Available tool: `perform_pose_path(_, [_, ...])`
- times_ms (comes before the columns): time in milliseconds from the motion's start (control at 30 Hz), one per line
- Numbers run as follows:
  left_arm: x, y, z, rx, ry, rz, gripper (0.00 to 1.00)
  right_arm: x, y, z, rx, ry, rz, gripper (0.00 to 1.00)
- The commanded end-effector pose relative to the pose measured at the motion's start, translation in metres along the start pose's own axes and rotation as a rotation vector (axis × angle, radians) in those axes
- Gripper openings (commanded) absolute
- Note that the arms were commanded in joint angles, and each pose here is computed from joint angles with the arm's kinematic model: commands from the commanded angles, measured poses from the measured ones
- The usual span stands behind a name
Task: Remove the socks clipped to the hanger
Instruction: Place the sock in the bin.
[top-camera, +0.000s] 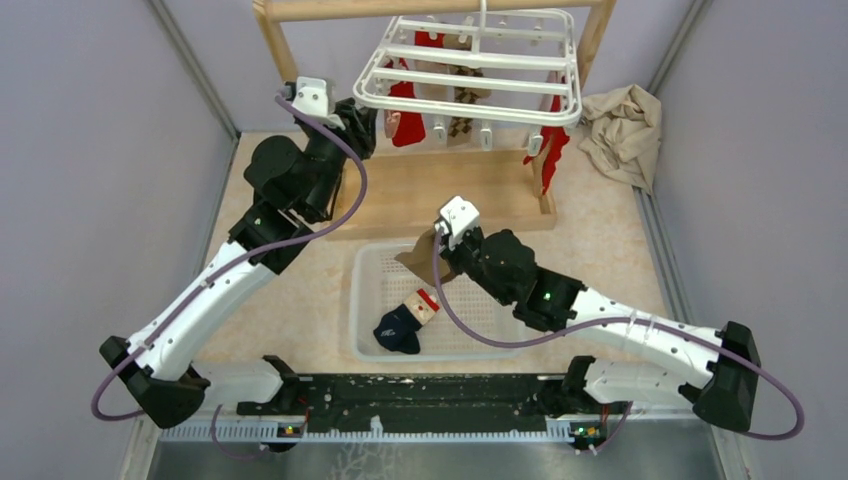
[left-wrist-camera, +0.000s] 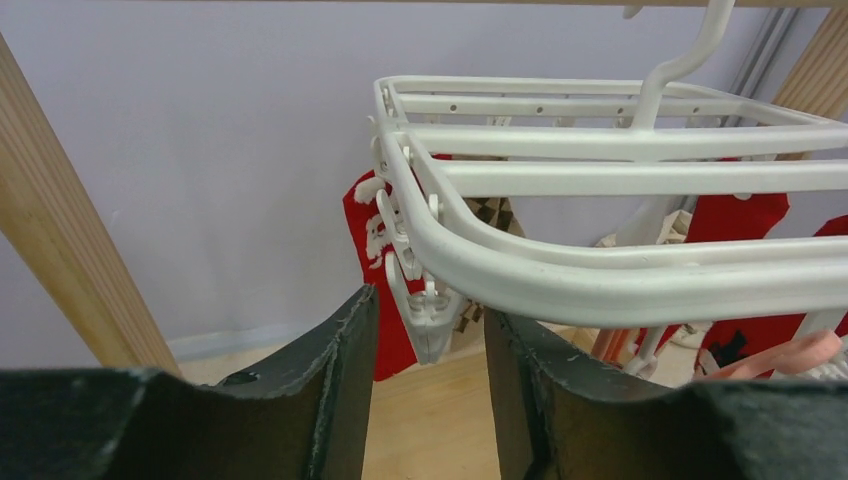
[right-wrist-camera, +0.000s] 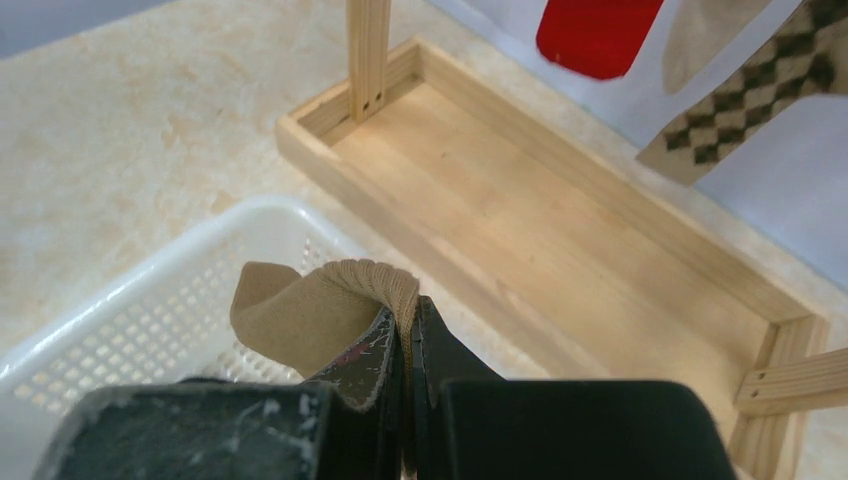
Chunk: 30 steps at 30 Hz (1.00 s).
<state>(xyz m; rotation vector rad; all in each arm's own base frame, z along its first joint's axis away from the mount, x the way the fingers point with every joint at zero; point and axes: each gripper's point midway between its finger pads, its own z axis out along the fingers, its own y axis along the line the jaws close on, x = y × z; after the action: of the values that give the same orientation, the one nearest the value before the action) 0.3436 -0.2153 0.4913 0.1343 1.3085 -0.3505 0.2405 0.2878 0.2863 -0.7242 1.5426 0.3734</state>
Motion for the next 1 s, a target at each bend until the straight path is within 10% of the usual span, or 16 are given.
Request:
perform_pose_path(0, [-0.001,-0.002,-0.011,0.026,0.012,-0.016,0.54,0.007,0.012,-0.015,-0.066,-0.005,0.075,0.00])
perform_pose_path(300, [0.017,0.000,-0.030,0.046,0.067,-0.049,0.73,0.057,0.031,-0.021,-0.122,0.103,0.153,0.00])
perform_pose_path(367, [0.022,0.001,-0.035,0.045,0.082,-0.054,0.98,0.070,0.037,-0.019,-0.130,0.138,0.170,0.00])
perform_pose_path(533, [0.042,0.007,-0.048,0.036,0.140,-0.059,0.99,0.102,0.047,-0.013,-0.132,0.221,0.207,0.01])
perform_pose_path(967, [0.086,0.012,-0.084,0.057,0.261,-0.088,0.99,0.148,0.054,-0.016,-0.069,0.391,0.302,0.74])
